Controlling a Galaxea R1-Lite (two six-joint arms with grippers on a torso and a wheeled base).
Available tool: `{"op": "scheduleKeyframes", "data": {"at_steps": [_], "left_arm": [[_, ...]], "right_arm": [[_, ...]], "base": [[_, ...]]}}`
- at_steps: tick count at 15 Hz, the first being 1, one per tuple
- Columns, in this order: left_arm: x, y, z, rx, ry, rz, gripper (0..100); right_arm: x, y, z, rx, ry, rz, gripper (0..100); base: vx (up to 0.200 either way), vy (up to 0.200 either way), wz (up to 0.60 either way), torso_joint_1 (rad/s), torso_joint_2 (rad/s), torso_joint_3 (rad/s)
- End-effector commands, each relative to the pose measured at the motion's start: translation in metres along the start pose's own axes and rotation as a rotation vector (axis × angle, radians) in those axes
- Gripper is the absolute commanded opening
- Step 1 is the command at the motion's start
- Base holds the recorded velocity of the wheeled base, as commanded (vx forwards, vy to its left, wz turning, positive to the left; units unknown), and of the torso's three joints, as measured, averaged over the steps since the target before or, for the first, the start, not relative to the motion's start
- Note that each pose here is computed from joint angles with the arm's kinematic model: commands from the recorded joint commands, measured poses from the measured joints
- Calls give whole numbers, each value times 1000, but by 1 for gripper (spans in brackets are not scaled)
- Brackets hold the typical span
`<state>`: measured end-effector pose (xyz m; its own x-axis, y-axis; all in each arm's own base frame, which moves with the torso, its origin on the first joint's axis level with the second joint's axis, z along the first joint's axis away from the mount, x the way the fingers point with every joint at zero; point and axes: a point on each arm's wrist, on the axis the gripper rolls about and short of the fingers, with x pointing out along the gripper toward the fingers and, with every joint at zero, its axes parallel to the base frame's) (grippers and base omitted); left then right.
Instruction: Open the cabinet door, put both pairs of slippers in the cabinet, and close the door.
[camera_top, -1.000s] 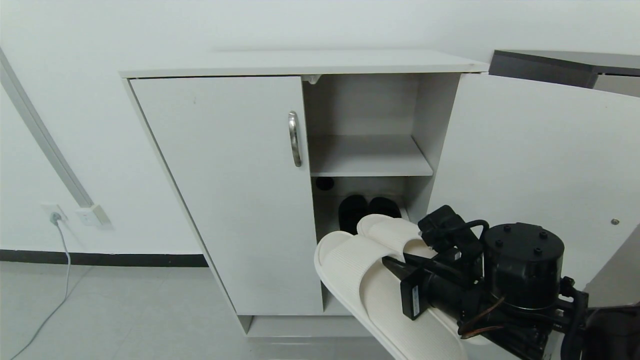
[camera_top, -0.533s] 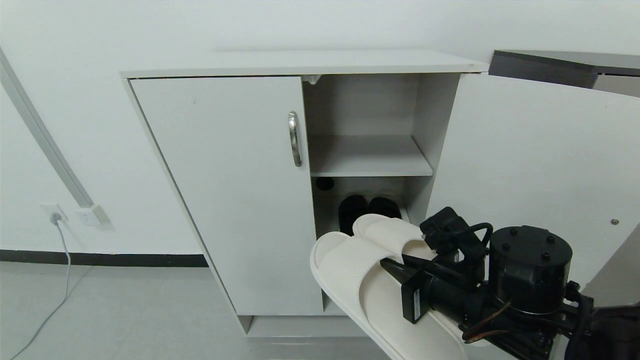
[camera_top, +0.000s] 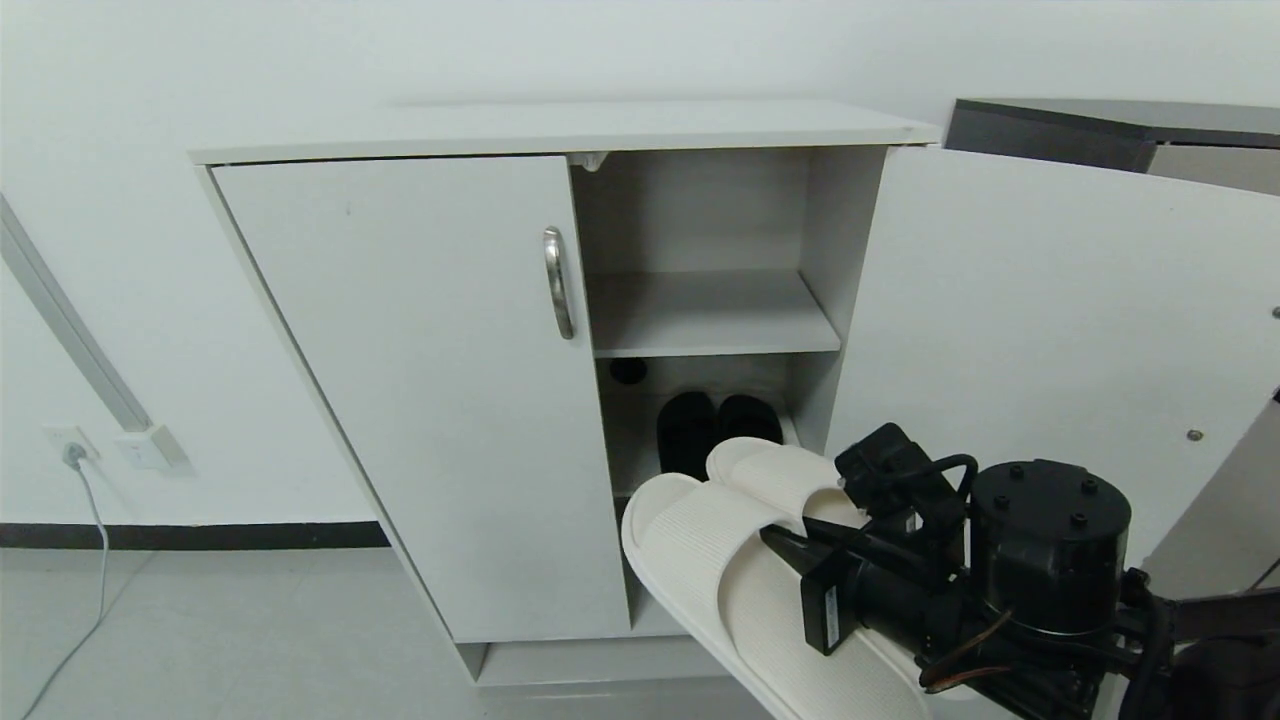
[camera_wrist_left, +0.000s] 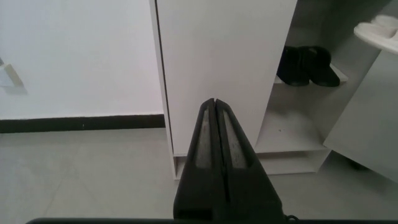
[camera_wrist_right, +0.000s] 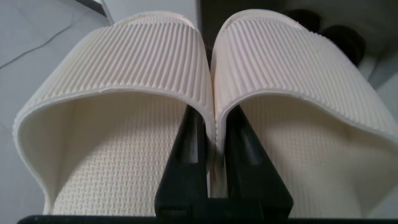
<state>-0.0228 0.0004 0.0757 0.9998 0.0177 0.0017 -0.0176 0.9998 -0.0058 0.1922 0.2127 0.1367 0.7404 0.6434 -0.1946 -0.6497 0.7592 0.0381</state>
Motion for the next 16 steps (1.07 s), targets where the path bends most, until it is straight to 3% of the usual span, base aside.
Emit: {"op": "scheduleKeyframes", "data": {"at_steps": [1,4,7,11,12,13,16], "left_arm": [[0,0,0,0,0,1,0],[0,0,0,0,0,1,0],[0,0,0,0,2,1,0],[0,0,0,0,0,1,0],[0,0,0,0,0,1,0],[0,0,0,0,0,1,0],[0,0,0,0,0,1,0]], "right_arm": [[2,3,-2,-2,4,10,0],[11,12,8,-12,-34,-8,0],[27,34,35,-11,37,-209,0],[38,65,87,66,66,-424,0],[40,66,90,78,59,-446,0],[52,69,103,105,7,-563,0],[61,67,108,117,-16,-594,0]], "base": [[0,0,0,0,0,0],[0,0,0,0,0,0],[0,0,0,0,0,0],[0,0,0,0,0,0],[0,0,0,0,0,0],[0,0,0,0,0,0],[0,0,0,0,0,0]]}}
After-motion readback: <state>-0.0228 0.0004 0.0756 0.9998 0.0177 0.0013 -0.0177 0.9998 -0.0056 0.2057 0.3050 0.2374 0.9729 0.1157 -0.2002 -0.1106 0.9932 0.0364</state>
